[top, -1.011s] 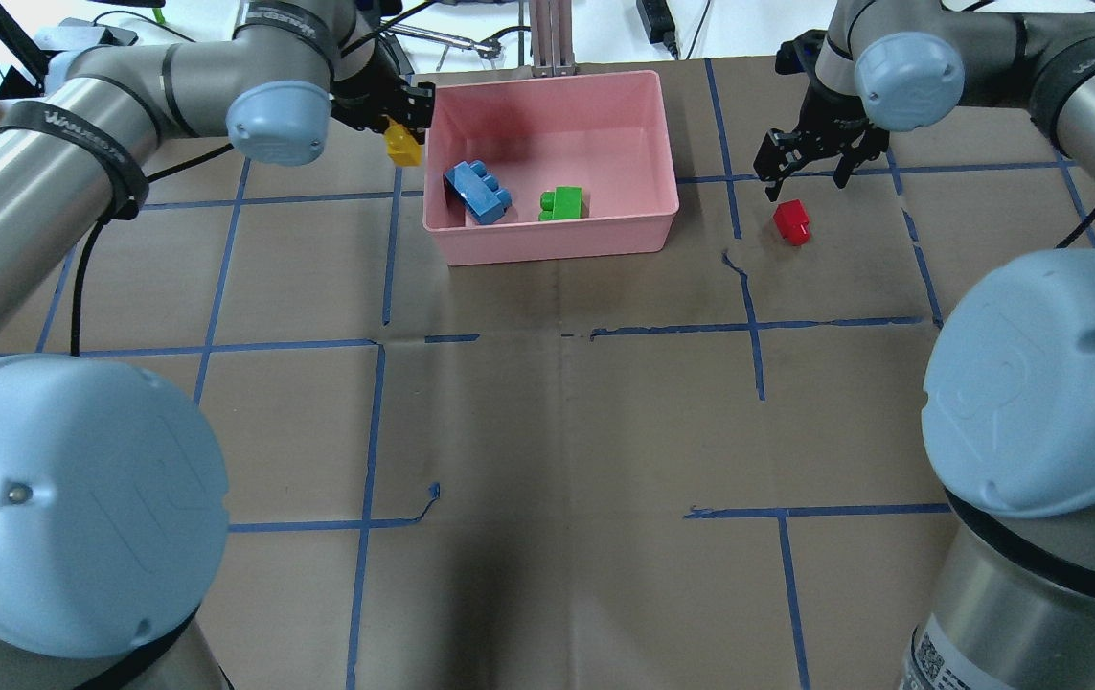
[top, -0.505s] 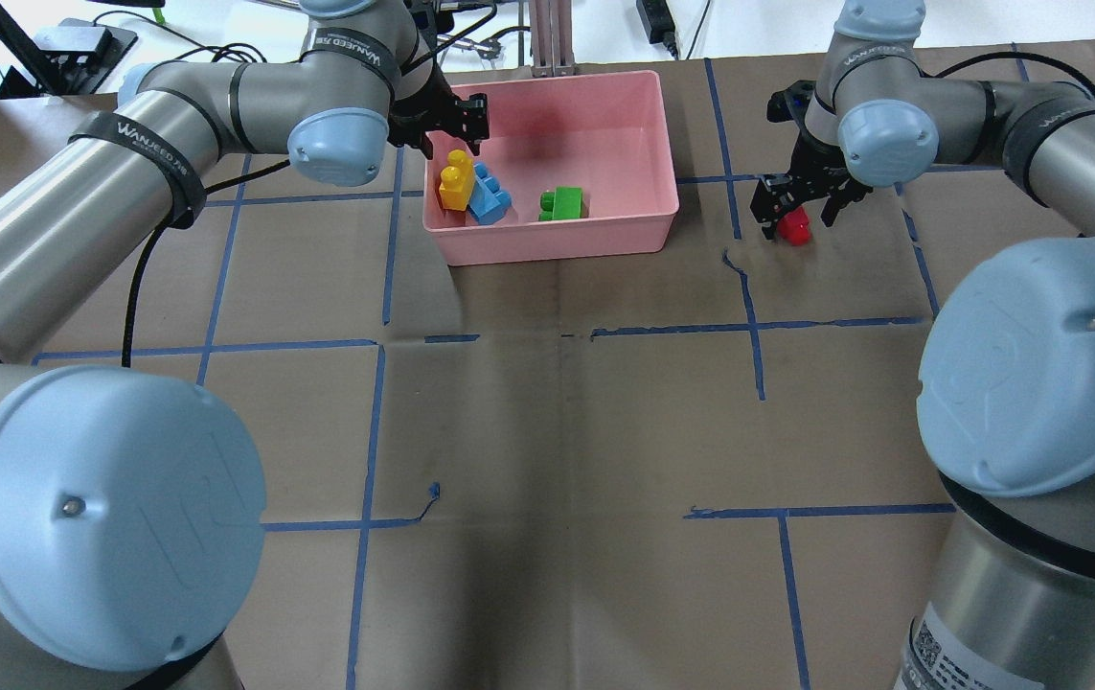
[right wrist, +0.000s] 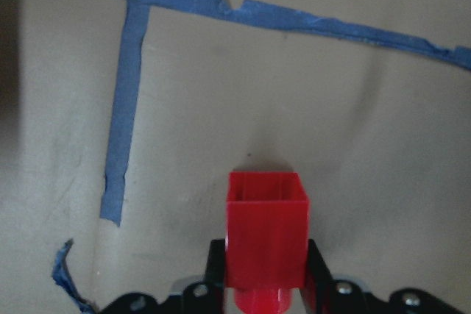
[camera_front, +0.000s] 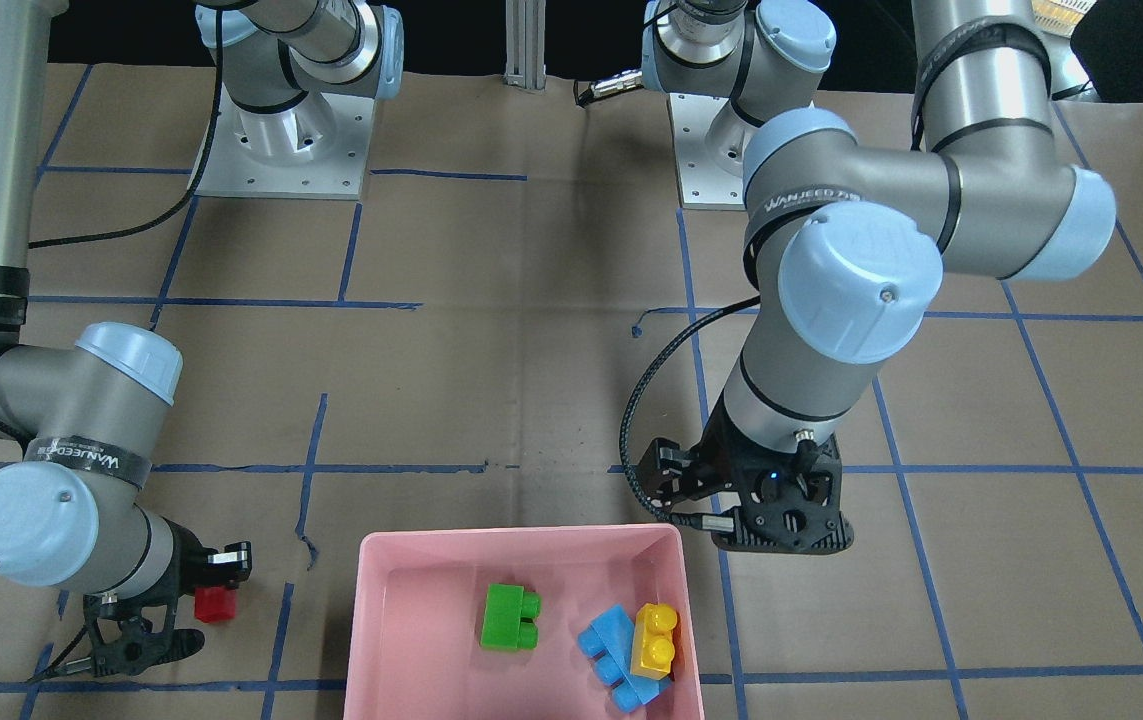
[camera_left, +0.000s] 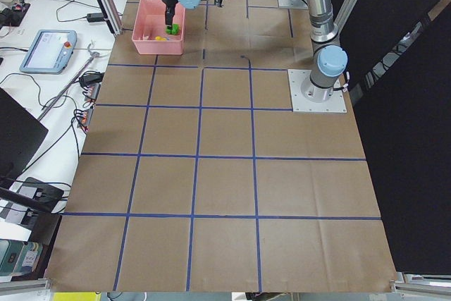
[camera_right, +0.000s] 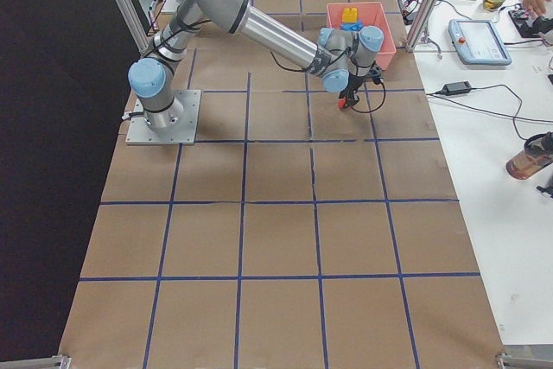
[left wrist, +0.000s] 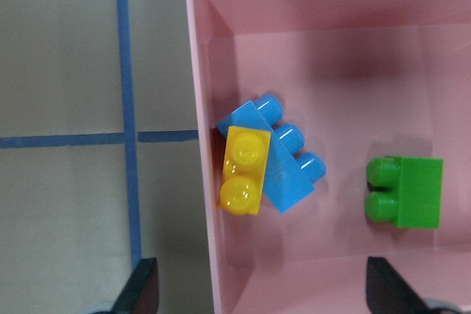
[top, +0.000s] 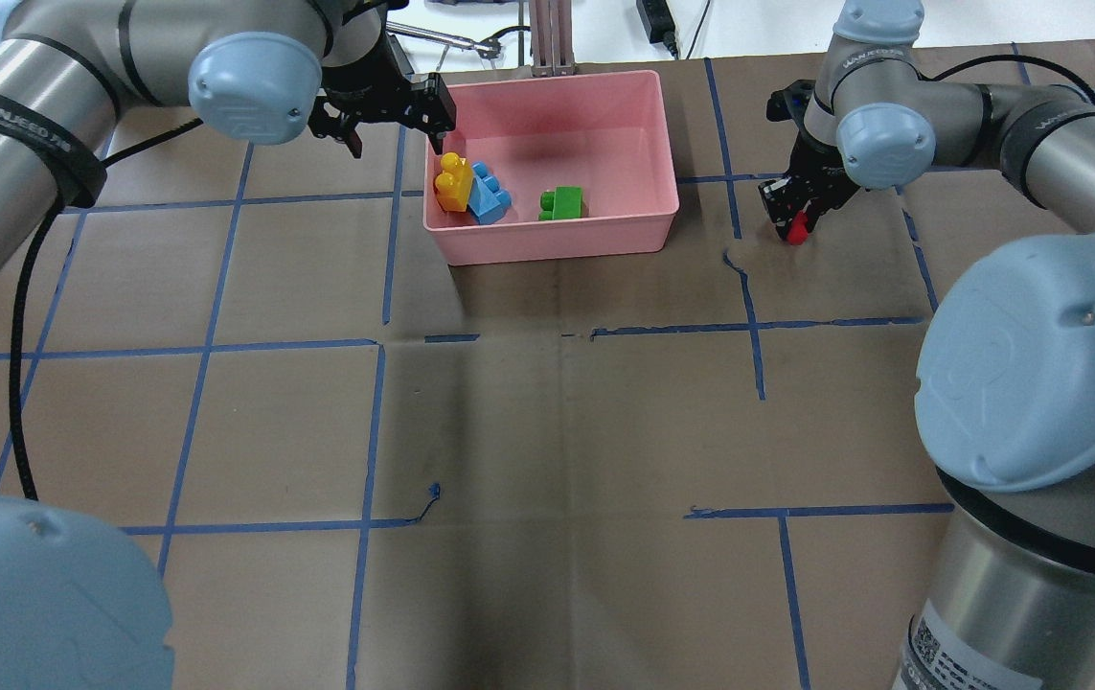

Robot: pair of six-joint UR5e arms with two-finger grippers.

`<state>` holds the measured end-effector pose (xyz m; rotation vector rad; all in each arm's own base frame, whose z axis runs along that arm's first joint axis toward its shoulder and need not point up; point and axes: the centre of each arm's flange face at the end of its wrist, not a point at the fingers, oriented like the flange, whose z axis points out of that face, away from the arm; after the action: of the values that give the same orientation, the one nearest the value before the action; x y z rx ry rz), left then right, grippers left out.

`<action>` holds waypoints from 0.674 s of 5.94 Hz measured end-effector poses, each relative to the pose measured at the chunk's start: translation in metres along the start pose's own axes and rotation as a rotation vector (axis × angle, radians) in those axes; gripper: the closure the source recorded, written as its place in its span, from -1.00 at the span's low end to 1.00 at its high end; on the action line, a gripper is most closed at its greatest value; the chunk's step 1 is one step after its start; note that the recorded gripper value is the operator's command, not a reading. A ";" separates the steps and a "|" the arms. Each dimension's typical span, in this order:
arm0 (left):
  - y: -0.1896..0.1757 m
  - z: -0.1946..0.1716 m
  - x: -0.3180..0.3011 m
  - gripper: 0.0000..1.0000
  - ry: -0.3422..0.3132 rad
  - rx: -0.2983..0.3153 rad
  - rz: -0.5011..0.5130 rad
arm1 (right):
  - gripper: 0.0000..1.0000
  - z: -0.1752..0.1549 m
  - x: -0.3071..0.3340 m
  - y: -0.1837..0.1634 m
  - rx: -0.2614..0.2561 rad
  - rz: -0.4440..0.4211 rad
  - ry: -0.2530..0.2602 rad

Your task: Put all blocks into box

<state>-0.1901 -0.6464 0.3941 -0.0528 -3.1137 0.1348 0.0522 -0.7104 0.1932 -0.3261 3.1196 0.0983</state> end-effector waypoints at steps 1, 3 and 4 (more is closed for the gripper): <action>0.023 -0.030 -0.007 -0.99 -0.010 -0.033 0.007 | 0.74 -0.016 0.004 -0.008 0.028 0.006 0.016; 0.066 -0.088 -0.018 -0.99 -0.019 -0.074 0.011 | 0.74 -0.096 0.011 -0.028 0.073 0.056 0.035; 0.075 -0.101 -0.020 -0.99 -0.019 -0.070 0.013 | 0.73 -0.142 0.008 -0.031 0.071 0.108 0.028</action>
<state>-0.1651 -0.5641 0.4879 -0.0735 -3.1370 0.0271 0.0517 -0.7515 0.3326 -0.1593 3.1576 -0.0161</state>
